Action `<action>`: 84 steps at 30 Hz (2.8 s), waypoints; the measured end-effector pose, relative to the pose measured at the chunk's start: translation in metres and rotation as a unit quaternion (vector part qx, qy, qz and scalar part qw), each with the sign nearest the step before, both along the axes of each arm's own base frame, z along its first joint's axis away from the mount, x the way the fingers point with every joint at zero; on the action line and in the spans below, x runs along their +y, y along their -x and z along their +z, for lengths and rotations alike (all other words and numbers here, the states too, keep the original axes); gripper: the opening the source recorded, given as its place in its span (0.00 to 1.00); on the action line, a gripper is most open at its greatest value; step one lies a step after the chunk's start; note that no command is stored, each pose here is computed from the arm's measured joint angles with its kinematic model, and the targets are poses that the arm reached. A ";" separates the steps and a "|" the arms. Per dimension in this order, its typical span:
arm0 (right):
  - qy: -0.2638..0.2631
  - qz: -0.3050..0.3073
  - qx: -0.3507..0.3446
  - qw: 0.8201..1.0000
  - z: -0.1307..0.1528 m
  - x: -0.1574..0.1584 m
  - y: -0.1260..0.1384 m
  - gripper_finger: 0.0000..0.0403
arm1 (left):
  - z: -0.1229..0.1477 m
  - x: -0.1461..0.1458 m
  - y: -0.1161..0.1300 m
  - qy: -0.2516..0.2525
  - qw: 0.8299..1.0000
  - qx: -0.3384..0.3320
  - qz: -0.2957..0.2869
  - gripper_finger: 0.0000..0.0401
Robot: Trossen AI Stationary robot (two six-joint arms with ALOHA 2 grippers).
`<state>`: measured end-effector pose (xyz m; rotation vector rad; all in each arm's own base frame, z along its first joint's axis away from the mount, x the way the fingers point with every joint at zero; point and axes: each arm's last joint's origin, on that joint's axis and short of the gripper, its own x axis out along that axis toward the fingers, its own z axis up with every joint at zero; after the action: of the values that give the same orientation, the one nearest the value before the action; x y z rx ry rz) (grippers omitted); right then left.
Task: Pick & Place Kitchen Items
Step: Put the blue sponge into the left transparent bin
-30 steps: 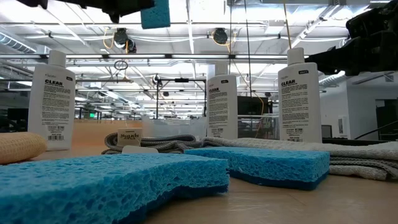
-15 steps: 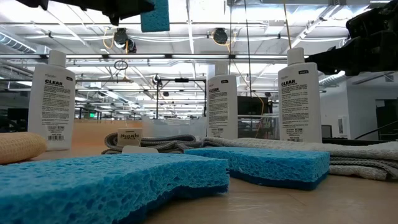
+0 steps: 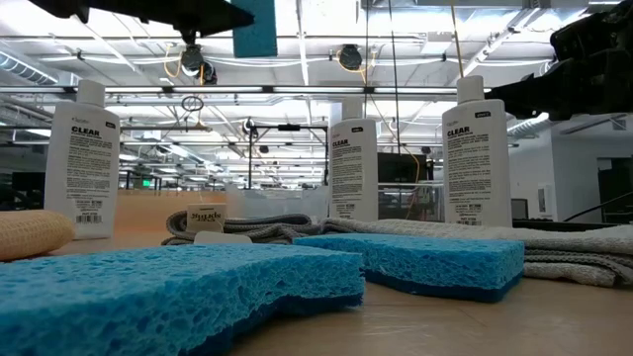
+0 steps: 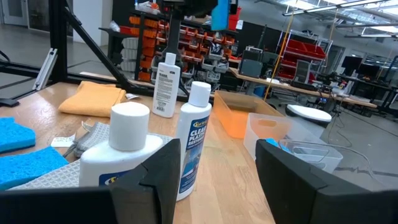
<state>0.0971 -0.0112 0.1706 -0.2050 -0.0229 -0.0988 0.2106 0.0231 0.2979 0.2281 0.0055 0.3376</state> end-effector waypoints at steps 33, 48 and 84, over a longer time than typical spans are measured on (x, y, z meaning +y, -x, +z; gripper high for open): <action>0.000 0.000 0.000 1.000 0.000 0.000 0.000 0.45 | -0.059 0.078 -0.038 0.035 0.986 0.078 0.144 0.02; 0.000 0.000 0.000 1.000 0.000 0.000 0.000 0.45 | -0.100 0.119 -0.042 0.074 0.963 0.122 0.230 0.03; 0.000 0.000 0.000 1.000 0.000 0.000 0.000 0.45 | -0.101 0.135 -0.037 0.201 0.938 0.175 0.223 0.02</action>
<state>0.0971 -0.0112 0.1706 -0.2053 -0.0230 -0.0991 0.2480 0.1582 0.1964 -0.1272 0.4815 0.7352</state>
